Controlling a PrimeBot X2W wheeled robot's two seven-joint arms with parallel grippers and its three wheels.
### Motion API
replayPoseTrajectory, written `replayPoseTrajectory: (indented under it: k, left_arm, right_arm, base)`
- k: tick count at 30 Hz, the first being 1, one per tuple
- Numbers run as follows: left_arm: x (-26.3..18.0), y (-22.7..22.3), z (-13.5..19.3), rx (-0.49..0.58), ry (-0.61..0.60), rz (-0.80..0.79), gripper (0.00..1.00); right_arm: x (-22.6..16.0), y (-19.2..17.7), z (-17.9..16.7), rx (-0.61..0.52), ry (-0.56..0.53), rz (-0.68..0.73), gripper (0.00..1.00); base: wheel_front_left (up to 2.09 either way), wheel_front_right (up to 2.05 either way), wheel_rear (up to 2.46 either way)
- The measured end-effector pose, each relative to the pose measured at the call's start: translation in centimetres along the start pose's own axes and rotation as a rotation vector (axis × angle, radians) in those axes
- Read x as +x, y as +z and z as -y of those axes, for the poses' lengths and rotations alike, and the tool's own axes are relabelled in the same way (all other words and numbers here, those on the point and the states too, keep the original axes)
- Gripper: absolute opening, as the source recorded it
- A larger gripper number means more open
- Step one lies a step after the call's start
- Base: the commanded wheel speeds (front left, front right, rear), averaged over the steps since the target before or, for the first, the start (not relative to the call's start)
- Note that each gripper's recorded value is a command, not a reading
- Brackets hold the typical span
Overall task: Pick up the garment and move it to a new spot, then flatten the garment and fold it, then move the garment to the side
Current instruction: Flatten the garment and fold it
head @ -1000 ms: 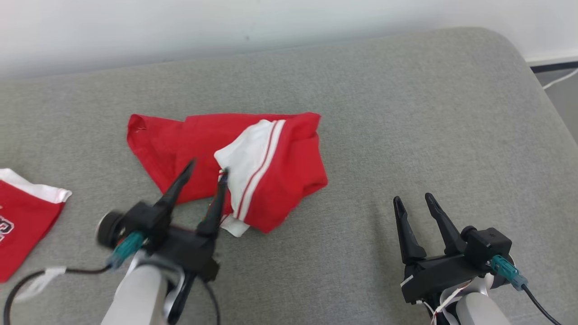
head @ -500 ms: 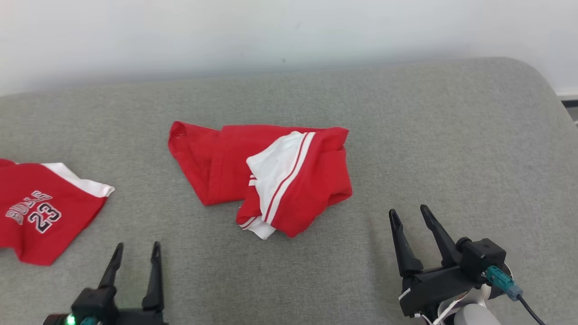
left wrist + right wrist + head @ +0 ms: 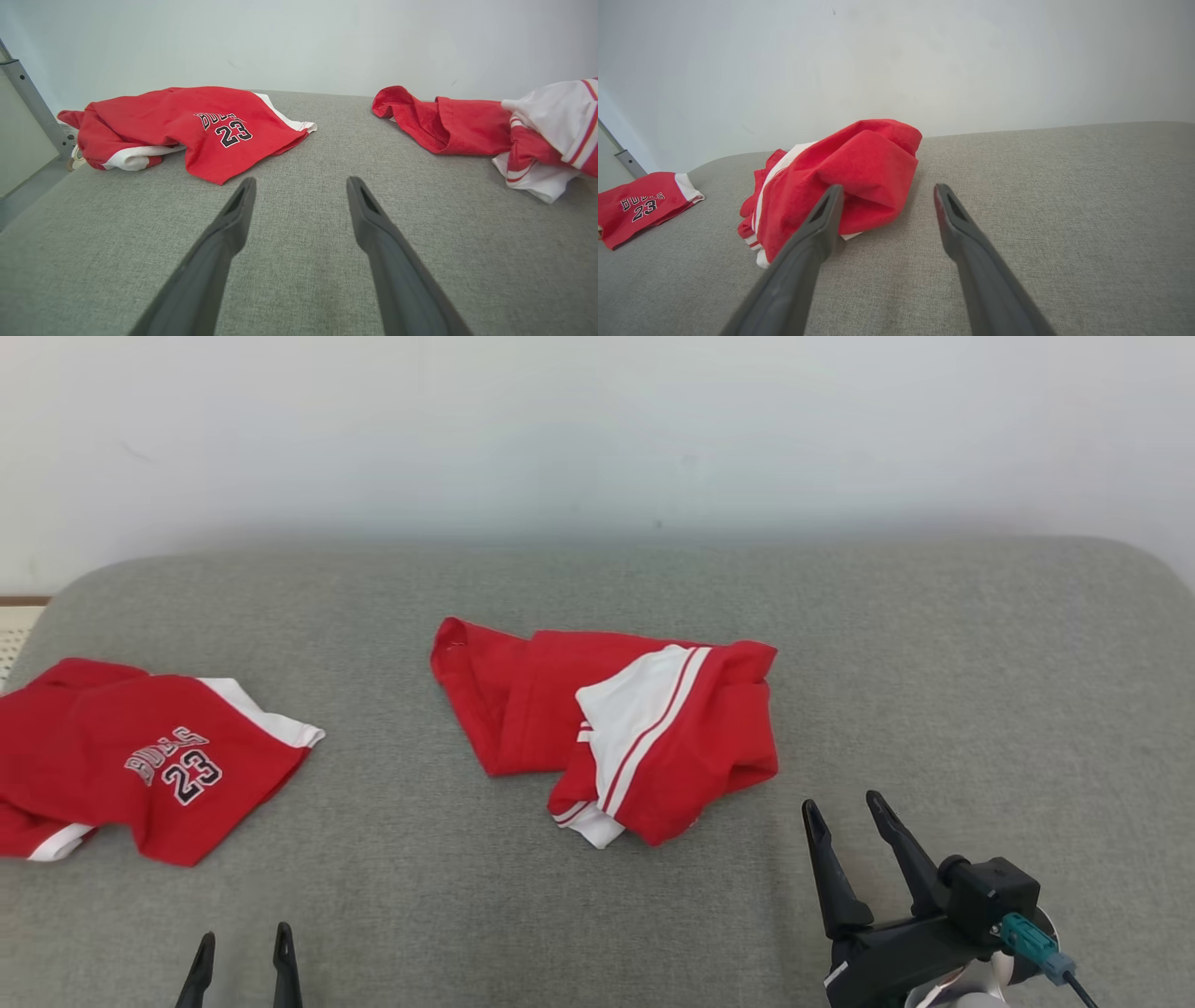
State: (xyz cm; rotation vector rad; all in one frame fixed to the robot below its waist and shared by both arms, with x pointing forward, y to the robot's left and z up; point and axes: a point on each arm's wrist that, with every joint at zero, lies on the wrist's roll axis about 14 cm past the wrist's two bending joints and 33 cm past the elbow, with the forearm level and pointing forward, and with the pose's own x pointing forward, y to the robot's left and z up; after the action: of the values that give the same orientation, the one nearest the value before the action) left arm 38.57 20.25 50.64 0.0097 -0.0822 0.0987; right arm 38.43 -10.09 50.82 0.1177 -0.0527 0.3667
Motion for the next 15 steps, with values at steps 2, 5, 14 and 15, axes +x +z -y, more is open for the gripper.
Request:
replayPoseTrajectory:
  k: [2, 5, 14, 15]
  left_arm:
    - [-0.4, 0.2, -0.5, 0.001, 0.016, 0.004, 1.0]
    - [-0.7, 0.6, -1.1, 0.001, 0.03, 0.015, 1.0]
    - [-0.9, 1.0, -1.6, -0.01, 0.042, 0.028, 1.0]
    - [-1.0, 1.0, -1.6, -0.015, 0.044, 0.026, 1.0]
  right_arm:
    - [0.1, 0.0, -0.4, 0.0, 0.011, 0.0, 1.0]
    - [0.1, -0.4, -0.9, 0.002, 0.029, -0.01, 1.0]
    - [2.9, -0.1, -4.7, -0.036, 0.178, -0.004, 1.0]
    - [3.3, -0.2, -4.9, -0.033, 0.187, -0.007, 1.0]
  base:
    - [0.0, 0.0, 0.0]
    - [0.0, 0.0, 0.0]
    - [0.0, 0.0, 0.0]
    - [0.0, 0.0, 0.0]
